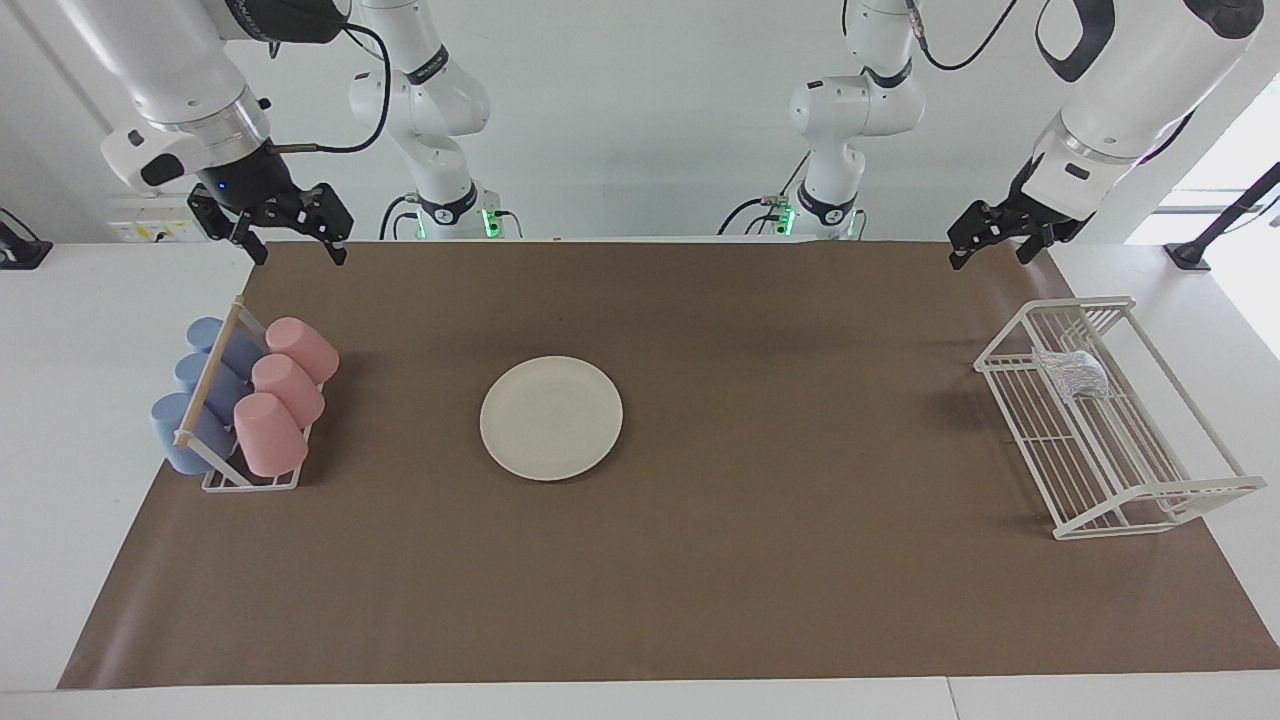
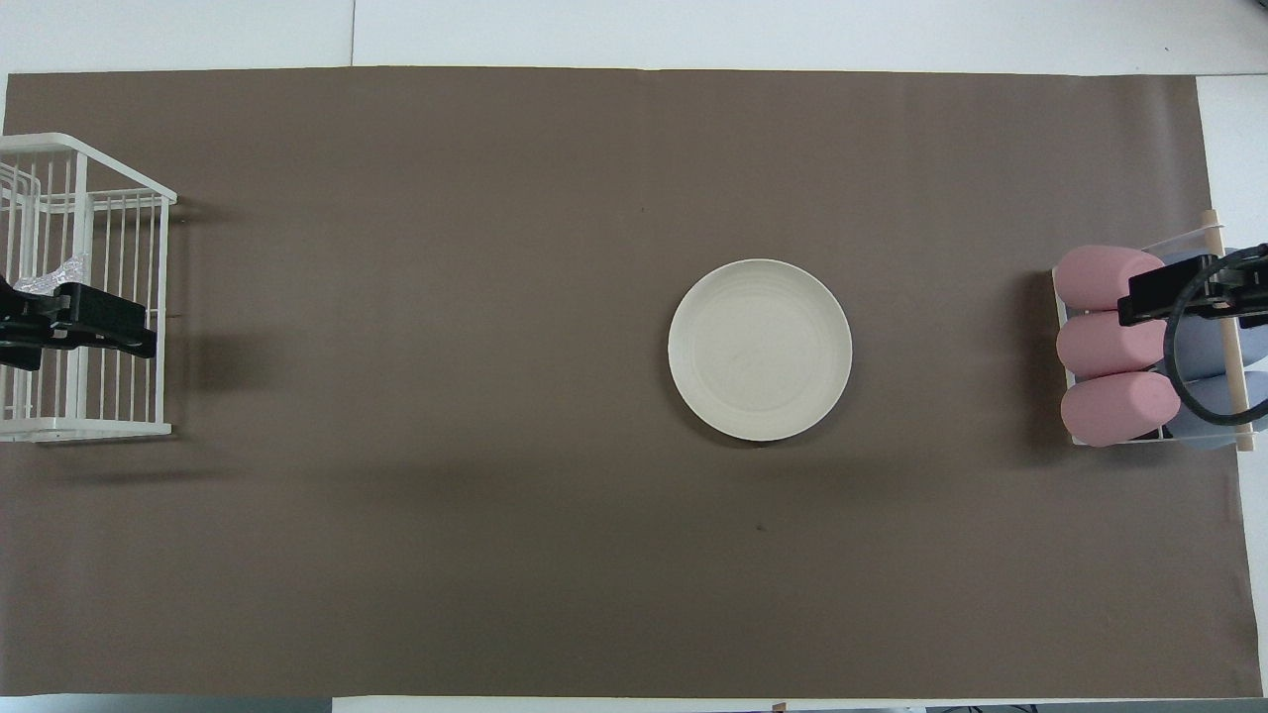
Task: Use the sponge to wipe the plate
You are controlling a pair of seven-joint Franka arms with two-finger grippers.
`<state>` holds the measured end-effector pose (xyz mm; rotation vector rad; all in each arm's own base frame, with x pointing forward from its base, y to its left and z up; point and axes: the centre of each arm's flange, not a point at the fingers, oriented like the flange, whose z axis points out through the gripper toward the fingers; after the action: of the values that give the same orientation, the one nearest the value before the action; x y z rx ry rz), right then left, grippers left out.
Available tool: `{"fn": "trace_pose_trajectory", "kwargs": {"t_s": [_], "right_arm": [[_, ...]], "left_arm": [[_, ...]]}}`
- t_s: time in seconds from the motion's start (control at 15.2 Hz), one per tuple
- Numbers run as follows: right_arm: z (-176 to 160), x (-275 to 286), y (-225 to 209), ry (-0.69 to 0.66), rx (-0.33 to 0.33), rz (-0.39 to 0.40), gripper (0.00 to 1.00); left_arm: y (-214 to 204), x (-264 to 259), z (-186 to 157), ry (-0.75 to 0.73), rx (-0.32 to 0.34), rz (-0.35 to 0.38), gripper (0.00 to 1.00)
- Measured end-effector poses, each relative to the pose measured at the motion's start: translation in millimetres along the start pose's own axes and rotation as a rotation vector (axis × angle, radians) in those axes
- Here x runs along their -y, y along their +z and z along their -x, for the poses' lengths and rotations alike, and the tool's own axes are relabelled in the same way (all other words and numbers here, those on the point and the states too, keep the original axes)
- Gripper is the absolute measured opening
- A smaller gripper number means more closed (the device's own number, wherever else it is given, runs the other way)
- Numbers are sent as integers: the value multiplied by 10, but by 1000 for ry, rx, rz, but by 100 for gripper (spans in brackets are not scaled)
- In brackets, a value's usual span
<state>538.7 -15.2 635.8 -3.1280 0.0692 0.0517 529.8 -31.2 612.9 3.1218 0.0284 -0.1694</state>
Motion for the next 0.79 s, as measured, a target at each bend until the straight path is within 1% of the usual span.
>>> {"fn": "trace_pose_trajectory", "kwargs": {"t_s": [0.39,0.72,0.79], "right_arm": [[0,18,0,4,0,0,100],[2,88,4,139,1,0,100],[4,106,10,183,3,1,100]], "left_arm": [[-5,3,-6,-1,-5,0,100],[-5,11,-7,-2,-6,0,100],[-3,30,-8,-4,-7,-17,100]]}}
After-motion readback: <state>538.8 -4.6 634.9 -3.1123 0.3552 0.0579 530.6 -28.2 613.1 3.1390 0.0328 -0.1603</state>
